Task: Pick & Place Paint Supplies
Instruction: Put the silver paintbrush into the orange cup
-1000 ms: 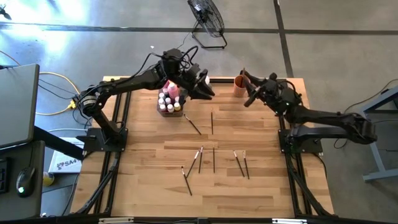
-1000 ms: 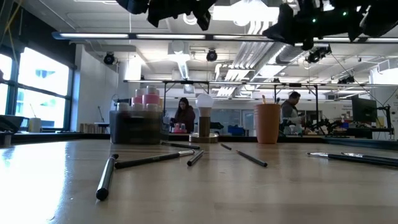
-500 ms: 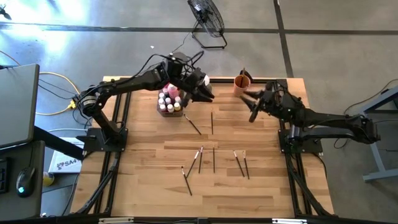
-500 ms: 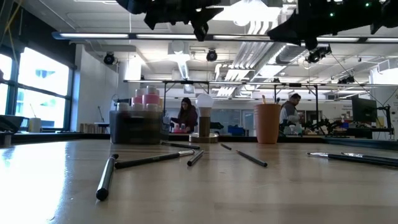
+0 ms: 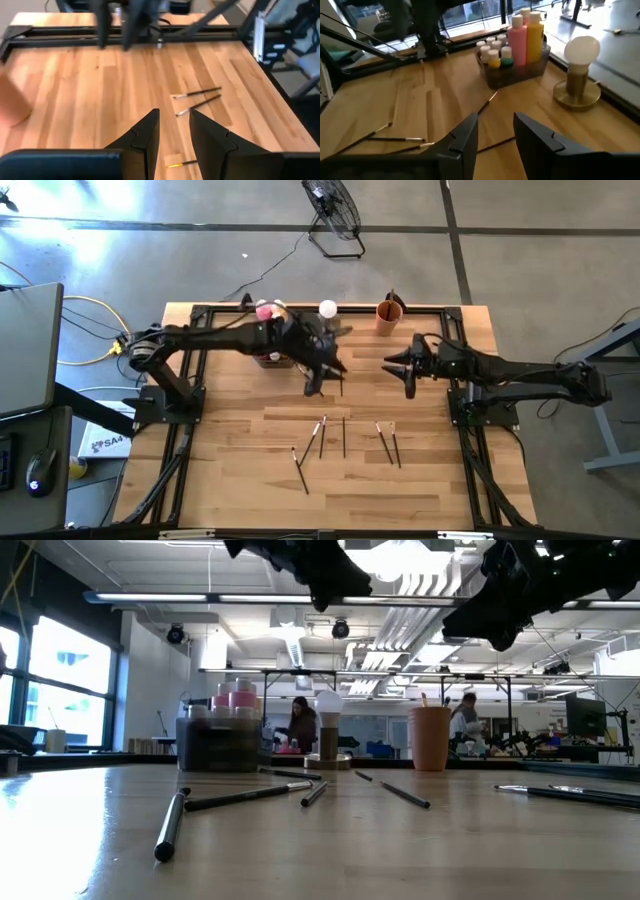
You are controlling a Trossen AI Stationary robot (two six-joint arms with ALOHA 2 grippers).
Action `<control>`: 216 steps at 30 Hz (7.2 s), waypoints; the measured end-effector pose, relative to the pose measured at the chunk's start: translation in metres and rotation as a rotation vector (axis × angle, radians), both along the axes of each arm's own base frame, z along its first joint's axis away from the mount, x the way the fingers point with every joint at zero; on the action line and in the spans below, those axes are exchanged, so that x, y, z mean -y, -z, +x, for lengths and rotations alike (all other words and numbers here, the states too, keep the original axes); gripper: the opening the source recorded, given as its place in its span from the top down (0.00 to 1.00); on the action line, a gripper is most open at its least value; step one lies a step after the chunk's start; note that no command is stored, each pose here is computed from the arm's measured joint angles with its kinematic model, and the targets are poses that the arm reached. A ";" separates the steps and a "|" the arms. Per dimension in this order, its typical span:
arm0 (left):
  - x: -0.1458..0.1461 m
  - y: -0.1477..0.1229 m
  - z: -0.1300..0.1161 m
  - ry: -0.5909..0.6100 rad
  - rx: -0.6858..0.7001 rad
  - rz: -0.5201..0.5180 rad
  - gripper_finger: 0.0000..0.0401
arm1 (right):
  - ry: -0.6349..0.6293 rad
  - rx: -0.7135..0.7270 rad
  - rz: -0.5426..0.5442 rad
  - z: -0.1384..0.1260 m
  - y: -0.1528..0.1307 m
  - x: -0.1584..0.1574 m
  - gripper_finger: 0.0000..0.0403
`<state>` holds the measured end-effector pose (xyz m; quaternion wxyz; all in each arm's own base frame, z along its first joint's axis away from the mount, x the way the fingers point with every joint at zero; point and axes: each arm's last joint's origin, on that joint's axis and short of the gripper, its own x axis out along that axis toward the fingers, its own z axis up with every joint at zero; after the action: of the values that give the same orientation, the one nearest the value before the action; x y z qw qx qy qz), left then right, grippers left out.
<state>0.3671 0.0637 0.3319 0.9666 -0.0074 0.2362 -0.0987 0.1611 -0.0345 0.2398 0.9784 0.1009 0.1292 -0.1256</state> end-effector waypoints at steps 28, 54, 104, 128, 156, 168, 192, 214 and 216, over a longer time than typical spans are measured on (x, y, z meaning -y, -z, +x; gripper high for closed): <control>0.039 0.041 -0.063 -0.035 0.359 0.009 0.74 | -0.135 -0.033 0.012 0.005 0.004 -0.023 0.71; 0.040 0.081 -0.100 -0.143 0.338 0.045 0.74 | -0.073 -0.061 -0.041 0.004 0.006 -0.020 0.71; 0.044 0.092 -0.104 -0.059 0.185 -0.101 0.74 | 0.523 -0.603 0.632 0.026 0.017 -0.064 0.99; 0.044 0.092 -0.104 -0.049 0.192 -0.068 0.74 | 0.370 -0.993 0.692 0.050 0.065 -0.087 0.99; 0.043 0.092 -0.104 -0.073 0.192 -0.058 0.74 | 0.471 -1.012 0.694 0.070 0.100 -0.091 0.81; 0.043 0.092 -0.104 -0.074 0.192 -0.058 0.74 | 0.492 -1.034 0.686 0.073 0.110 -0.092 0.81; 0.043 0.092 -0.104 -0.073 0.192 -0.058 0.74 | 0.509 -1.044 0.718 0.073 0.111 -0.092 0.92; 0.043 0.092 -0.104 -0.073 0.192 -0.058 0.74 | 0.391 -1.082 0.572 0.075 0.111 -0.077 1.00; 0.043 0.092 -0.104 -0.073 0.192 -0.058 0.74 | 0.370 -1.087 0.555 0.075 0.111 -0.074 1.00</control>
<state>0.2631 0.0204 0.2397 0.9872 -0.0345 0.1393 -0.0703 0.2364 0.0392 0.1284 0.6726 0.2933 0.6155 -0.2877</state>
